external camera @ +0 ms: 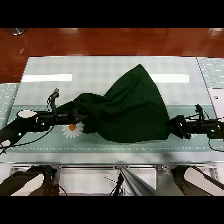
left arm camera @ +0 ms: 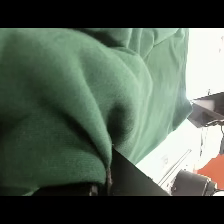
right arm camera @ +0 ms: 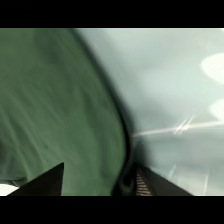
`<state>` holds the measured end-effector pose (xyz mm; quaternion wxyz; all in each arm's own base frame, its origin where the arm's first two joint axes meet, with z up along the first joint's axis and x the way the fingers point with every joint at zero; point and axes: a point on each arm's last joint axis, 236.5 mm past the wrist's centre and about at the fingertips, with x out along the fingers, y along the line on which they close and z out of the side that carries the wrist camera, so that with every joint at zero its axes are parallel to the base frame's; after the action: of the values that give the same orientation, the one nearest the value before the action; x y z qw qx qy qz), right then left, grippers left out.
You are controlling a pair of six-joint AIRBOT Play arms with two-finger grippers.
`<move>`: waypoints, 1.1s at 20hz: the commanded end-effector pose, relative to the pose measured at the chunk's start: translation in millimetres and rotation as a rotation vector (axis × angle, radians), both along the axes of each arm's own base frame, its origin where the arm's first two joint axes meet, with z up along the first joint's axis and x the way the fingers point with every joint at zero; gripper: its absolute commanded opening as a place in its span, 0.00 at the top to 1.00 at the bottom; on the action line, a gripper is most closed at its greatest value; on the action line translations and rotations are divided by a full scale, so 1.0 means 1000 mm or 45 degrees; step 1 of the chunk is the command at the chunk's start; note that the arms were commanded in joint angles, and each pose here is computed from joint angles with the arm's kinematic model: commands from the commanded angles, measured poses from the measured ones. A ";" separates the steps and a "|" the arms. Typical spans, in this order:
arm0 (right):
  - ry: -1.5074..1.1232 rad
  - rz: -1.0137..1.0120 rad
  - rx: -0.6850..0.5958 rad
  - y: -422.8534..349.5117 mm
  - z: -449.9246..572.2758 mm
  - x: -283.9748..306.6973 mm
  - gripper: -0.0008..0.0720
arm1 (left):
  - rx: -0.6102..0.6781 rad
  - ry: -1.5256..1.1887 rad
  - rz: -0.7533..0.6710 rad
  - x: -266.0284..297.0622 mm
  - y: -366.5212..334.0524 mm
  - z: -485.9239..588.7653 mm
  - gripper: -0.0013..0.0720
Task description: Fold the shirts.
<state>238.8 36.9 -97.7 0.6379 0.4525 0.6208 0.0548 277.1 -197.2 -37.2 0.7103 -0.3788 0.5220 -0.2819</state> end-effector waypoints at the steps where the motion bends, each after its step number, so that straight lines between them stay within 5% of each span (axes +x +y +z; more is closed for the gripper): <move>1: -0.023 0.112 -0.006 0.022 -0.002 0.001 0.49 | -0.003 0.000 0.001 0.000 0.000 0.001 0.95; 2: -0.037 0.166 -0.018 0.028 -0.002 0.000 0.82 | -0.003 0.000 0.001 0.000 0.000 0.001 0.95; 3: -0.063 0.221 -0.024 0.033 0.002 0.002 0.96 | -0.003 -0.001 0.001 0.000 0.000 0.001 0.95; 7: -0.262 0.434 0.047 0.050 0.084 0.041 0.96 | -0.158 -0.054 0.007 0.026 0.003 0.057 0.95; 13: -1.355 0.222 -0.463 0.025 0.426 0.145 0.96 | -0.154 -0.837 0.039 0.093 0.036 0.355 0.95; 17: -1.841 0.173 -0.721 0.042 0.582 0.052 0.96 | 0.272 -1.155 0.064 0.051 0.059 0.464 0.95; 22: -1.996 0.071 -1.056 0.041 0.619 -0.061 0.96 | 0.701 -1.282 0.154 -0.032 0.093 0.498 0.95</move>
<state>242.5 80.9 493.8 0.9805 0.0430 0.0433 0.1870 287.6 -133.4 440.2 0.9260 -0.0817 0.1689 -0.3275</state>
